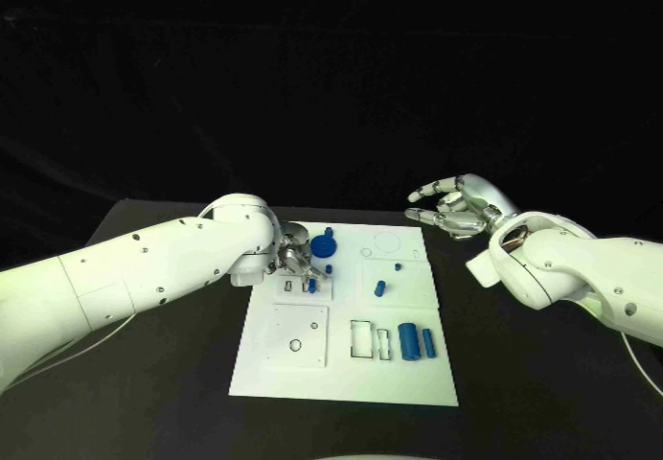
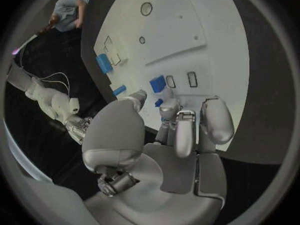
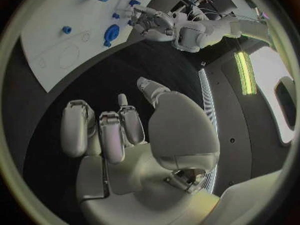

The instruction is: Assemble the parts on the task board

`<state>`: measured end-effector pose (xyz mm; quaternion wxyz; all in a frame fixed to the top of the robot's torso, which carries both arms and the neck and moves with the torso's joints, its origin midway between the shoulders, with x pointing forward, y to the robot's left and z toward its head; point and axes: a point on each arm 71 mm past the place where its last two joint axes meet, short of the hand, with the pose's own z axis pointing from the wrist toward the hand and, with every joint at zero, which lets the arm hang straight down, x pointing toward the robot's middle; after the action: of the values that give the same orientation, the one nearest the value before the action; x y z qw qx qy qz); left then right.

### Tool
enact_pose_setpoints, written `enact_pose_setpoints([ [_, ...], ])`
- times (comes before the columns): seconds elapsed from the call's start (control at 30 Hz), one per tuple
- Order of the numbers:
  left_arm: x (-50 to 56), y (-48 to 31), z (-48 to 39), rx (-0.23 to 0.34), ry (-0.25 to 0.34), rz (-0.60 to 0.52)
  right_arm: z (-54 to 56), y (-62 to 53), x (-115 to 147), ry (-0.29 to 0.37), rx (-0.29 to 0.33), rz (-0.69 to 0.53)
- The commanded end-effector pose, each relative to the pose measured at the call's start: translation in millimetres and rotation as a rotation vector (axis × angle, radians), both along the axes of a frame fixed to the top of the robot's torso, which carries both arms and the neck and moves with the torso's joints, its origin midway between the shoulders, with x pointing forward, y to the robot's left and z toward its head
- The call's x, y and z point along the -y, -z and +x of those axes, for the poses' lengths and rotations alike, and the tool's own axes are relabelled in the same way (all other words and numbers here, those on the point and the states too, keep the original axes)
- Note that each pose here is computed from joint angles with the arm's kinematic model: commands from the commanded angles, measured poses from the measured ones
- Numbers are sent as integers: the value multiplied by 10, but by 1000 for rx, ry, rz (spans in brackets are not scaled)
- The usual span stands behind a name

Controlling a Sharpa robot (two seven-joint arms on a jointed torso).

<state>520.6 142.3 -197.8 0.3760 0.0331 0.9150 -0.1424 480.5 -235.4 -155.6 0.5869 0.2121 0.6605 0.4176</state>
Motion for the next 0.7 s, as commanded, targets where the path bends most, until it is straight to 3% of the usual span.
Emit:
enact_pose_setpoints([
  [0.03, 17, 13, -14, -21, 19, 24, -1, 13, -10, -13, -10, -5],
  [0.7, 48, 47, -24, -44, 24, 23, 11, 27, -8, -10, -13, -7],
])
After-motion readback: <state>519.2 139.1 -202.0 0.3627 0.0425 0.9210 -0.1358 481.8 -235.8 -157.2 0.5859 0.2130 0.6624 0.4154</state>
